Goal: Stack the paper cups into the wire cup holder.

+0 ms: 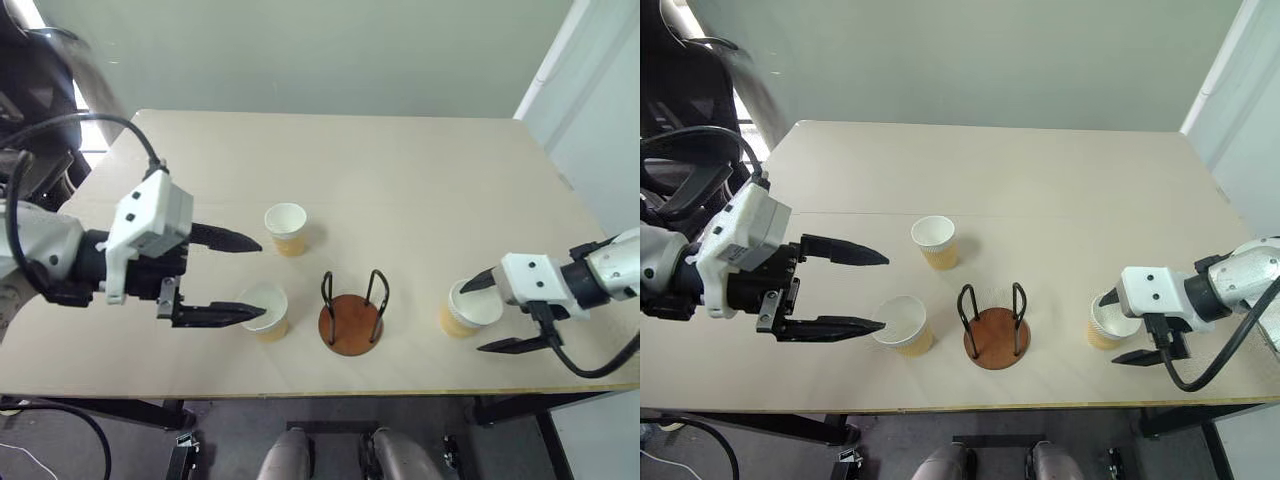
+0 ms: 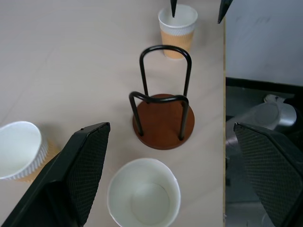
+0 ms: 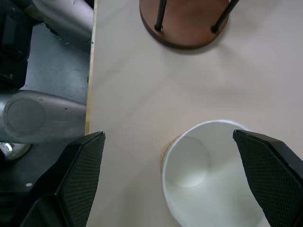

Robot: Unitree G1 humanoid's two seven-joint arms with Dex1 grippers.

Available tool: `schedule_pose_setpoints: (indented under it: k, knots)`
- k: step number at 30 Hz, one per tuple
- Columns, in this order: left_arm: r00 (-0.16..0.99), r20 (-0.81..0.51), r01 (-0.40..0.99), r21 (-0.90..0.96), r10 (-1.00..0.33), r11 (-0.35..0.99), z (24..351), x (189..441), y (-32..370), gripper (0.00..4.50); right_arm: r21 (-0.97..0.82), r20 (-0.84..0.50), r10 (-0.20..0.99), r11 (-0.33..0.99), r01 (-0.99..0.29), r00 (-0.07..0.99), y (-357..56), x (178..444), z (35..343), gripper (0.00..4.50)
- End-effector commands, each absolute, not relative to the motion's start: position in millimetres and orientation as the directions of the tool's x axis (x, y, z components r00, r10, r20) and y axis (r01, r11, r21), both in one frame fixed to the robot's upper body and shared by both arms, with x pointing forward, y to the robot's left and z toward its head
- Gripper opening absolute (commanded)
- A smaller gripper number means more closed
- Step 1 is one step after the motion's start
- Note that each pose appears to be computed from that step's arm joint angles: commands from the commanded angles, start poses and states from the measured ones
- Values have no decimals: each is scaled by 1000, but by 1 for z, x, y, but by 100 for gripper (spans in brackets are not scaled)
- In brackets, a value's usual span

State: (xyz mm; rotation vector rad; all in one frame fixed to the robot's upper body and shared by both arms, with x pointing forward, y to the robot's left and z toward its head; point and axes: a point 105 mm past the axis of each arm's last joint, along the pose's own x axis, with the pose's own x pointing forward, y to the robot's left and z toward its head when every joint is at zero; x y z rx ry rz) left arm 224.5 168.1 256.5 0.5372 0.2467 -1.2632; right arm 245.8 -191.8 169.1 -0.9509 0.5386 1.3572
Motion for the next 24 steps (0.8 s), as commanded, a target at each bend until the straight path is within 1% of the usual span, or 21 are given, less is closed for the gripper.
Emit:
schedule_pose_setpoints:
  k: [1,7,9,10,11,14,17,22,24]
  knots:
    - [348,-458,926,307,-818,222,268,221,172,450,-262,-816,548,-66,-963,185,-197,246,166,446]
    - [373,-451,917,312,-811,248,268,219,173,450,-245,-814,559,-81,-966,160,-191,248,154,446]
    - [383,-452,913,318,-806,256,268,220,173,450,-257,-813,557,-83,-963,169,-189,253,152,446]
    - [388,-452,911,321,-803,260,268,220,173,450,-265,-810,559,-78,-961,178,-188,256,151,409]
    - [391,-452,910,322,-802,262,268,220,173,450,-271,-806,562,-70,-960,186,-188,259,152,397]
    - [399,-450,907,325,-799,269,268,220,174,450,-278,-809,552,-60,-959,200,-192,265,152,287]
    - [422,-451,896,338,-787,287,270,222,178,450,-270,-818,543,-71,-960,190,-193,265,150,178]
    - [422,-452,896,340,-786,285,270,221,178,450,-261,-822,541,-82,-962,177,-193,264,147,2]
    - [421,-451,896,340,-787,285,270,221,178,450,-253,-826,539,-93,-963,165,-193,262,145,2]
